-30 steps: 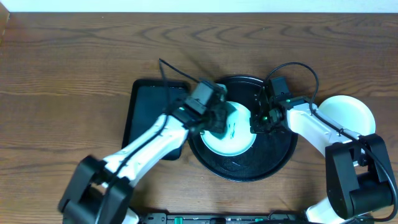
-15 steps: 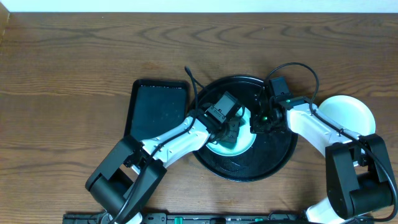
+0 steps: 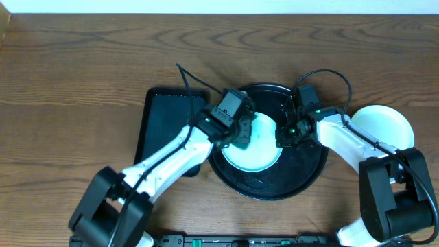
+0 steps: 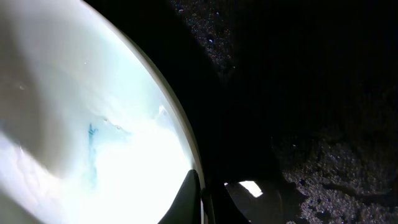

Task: Clean dirty plates on tray and stack at the side
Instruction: 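Scrub the last pale green plate with the sponge in the left gripper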

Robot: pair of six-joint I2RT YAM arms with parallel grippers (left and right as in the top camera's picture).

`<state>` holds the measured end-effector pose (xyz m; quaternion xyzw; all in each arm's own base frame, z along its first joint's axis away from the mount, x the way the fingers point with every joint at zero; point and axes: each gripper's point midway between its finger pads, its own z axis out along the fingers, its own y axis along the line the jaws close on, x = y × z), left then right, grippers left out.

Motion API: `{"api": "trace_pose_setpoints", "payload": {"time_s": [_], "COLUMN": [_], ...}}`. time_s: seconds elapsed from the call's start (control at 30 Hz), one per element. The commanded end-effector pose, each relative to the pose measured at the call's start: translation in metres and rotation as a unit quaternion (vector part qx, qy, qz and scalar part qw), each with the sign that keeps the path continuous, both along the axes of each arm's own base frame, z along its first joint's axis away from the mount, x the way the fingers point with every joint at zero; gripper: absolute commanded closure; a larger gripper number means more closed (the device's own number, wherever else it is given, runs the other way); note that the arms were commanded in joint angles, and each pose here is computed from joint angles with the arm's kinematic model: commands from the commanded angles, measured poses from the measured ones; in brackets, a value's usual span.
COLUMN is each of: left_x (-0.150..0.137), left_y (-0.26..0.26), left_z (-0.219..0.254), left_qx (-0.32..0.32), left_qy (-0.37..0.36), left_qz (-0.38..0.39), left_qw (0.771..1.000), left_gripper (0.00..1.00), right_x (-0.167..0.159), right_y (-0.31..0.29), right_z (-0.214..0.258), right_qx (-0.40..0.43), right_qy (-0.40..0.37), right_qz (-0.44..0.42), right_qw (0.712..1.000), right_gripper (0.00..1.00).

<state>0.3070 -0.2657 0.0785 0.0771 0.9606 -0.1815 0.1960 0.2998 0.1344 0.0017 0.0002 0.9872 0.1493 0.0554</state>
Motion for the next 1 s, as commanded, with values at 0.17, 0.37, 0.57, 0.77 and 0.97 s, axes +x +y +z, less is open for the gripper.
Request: {"api": "trace_pose_setpoints", "payload": {"time_s": [0.17,0.37,0.57,0.77,0.97], "left_x": [-0.015,-0.014,-0.014,-0.006,-0.001], "left_y": [-0.041,-0.042,-0.003,0.043,0.032], "left_z": [-0.016,-0.053,-0.082,-0.073,-0.02], "left_qx": [-0.021,-0.004,0.099,0.171,0.101], "left_qy": [0.007,0.035,0.04,0.031,-0.001], "left_qz": [-0.045,-0.034,-0.004,0.039,0.029], "left_qw": [0.999,0.999,0.994,0.984,0.994], "left_gripper": [0.93,0.92,0.93,0.93,0.93], "right_x": [-0.019,-0.019,-0.019,-0.019,-0.019], "right_y": [-0.001,-0.001,-0.001,-0.001,-0.001], "right_z": [-0.015,-0.015,-0.015,-0.015,-0.015], "right_qx": [-0.01,-0.011,-0.011,-0.011,-0.011], "right_qy": [0.033,0.034,0.034,0.034,0.034], "right_qz": [0.003,0.003,0.003,0.003,0.003], "right_qw": [0.999,0.999,0.999,0.999,0.999], "right_gripper": [0.99,0.99,0.99,0.99,0.99]}}
